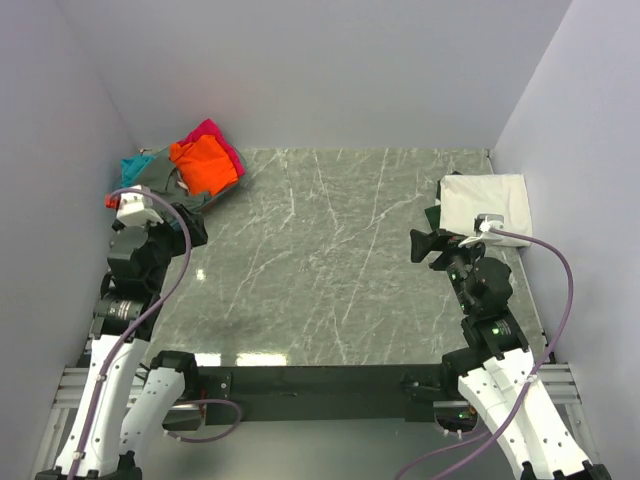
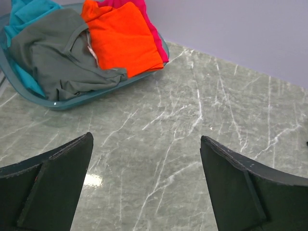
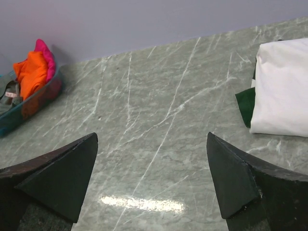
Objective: Fold and stack the t-shirts
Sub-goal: Grab the tshirt from the pile, then move the tshirt to the center of the board, then flatten the tshirt out
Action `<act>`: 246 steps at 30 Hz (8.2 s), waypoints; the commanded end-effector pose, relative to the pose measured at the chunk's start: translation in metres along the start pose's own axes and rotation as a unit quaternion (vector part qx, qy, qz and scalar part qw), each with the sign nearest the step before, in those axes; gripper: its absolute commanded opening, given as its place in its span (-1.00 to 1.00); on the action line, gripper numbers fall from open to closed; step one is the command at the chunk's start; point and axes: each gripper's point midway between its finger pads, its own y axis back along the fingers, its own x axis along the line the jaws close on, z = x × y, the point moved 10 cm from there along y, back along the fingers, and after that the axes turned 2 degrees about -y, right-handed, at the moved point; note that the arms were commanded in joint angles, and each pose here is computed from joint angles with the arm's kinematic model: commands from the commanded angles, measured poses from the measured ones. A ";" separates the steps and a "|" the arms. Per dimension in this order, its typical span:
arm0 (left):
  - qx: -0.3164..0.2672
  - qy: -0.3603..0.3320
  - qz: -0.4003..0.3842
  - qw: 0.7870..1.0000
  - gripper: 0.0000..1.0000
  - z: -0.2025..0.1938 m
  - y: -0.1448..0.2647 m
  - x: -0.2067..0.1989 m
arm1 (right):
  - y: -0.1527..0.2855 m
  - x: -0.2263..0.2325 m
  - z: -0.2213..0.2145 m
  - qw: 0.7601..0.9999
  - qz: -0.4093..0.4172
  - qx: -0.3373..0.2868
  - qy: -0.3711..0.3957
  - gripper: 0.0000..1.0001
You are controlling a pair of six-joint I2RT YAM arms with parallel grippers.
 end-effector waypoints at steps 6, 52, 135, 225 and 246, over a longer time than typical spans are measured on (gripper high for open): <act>-0.002 0.002 0.020 1.000 0.99 0.015 -0.023 -0.003 | -0.001 0.003 0.009 1.000 -0.006 -0.004 -0.007 1.00; 0.221 -0.072 0.200 0.952 0.31 -0.068 -0.283 0.019 | 0.020 0.000 -0.012 0.999 0.012 0.041 -0.027 0.97; 0.324 -0.070 -0.068 0.941 0.50 -0.181 -0.038 -0.099 | -0.034 0.058 -0.069 0.962 0.138 0.223 -0.073 0.70; 0.268 0.048 -0.080 0.959 0.44 -0.143 -0.125 -0.084 | -0.064 -0.009 -0.106 0.943 -0.144 0.286 -0.092 0.86; 0.263 0.072 -0.065 0.960 0.46 -0.139 -0.119 -0.054 | -0.078 -0.032 -0.136 0.911 -0.199 0.355 -0.068 0.47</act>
